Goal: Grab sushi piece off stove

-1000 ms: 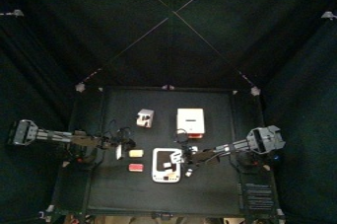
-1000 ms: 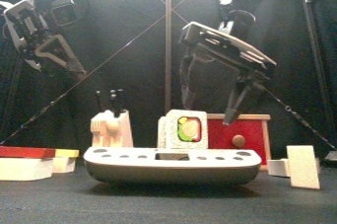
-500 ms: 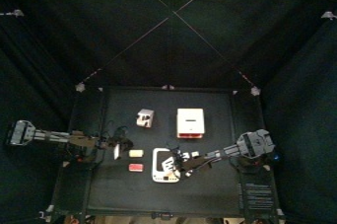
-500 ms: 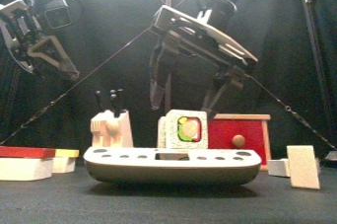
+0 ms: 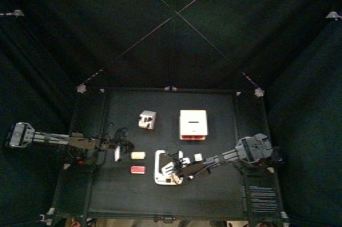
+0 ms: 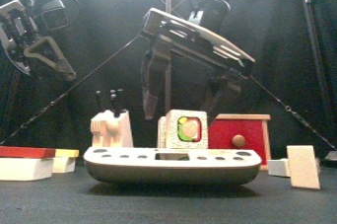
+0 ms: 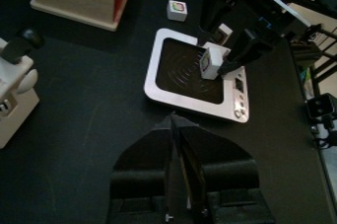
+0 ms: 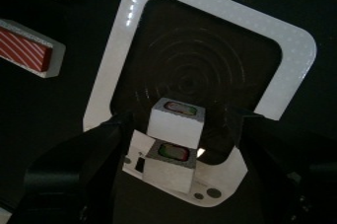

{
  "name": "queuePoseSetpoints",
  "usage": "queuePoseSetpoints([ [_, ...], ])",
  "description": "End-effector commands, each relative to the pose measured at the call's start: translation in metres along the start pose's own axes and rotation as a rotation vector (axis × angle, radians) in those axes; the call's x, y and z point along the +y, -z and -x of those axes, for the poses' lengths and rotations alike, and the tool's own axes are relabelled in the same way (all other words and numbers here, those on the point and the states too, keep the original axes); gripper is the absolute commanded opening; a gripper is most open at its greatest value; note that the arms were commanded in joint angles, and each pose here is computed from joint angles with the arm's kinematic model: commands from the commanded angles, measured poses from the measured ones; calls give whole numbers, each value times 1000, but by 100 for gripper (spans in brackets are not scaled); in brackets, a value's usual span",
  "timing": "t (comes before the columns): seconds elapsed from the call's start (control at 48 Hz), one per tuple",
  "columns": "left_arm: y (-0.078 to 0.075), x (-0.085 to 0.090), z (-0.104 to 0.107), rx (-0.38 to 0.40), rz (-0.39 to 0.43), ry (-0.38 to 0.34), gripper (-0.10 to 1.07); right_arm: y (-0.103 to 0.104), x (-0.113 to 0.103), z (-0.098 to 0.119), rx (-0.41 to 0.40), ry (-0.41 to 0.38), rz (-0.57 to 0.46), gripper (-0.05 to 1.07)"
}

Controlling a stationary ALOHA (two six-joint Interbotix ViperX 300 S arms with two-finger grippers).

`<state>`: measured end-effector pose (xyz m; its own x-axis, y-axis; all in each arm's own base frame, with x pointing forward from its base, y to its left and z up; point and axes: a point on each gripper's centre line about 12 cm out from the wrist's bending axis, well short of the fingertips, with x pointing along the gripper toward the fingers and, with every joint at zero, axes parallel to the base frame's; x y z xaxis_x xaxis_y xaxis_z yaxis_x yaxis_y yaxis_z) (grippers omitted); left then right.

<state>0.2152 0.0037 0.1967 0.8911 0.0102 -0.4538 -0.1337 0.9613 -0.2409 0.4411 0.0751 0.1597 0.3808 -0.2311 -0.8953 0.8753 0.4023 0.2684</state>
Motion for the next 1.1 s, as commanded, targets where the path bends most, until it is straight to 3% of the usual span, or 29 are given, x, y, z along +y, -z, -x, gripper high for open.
queuePoseSetpoints([
  [0.0, -6, -2, 0, -17, -2, 6, 50, -6, 7, 12, -5, -33, -16, 101],
  [0.25, -5, -2, 0, -15, 1, 7, 50, -5, 6, 9, 0, -27, -18, 96],
  [0.604, -5, -1, 0, -12, 1, 5, 50, -4, 6, 9, 11, -25, -30, 73],
  [1.083, -5, -1, 0, -14, 2, 5, 50, -14, 14, 41, -67, 22, 0, 72],
])
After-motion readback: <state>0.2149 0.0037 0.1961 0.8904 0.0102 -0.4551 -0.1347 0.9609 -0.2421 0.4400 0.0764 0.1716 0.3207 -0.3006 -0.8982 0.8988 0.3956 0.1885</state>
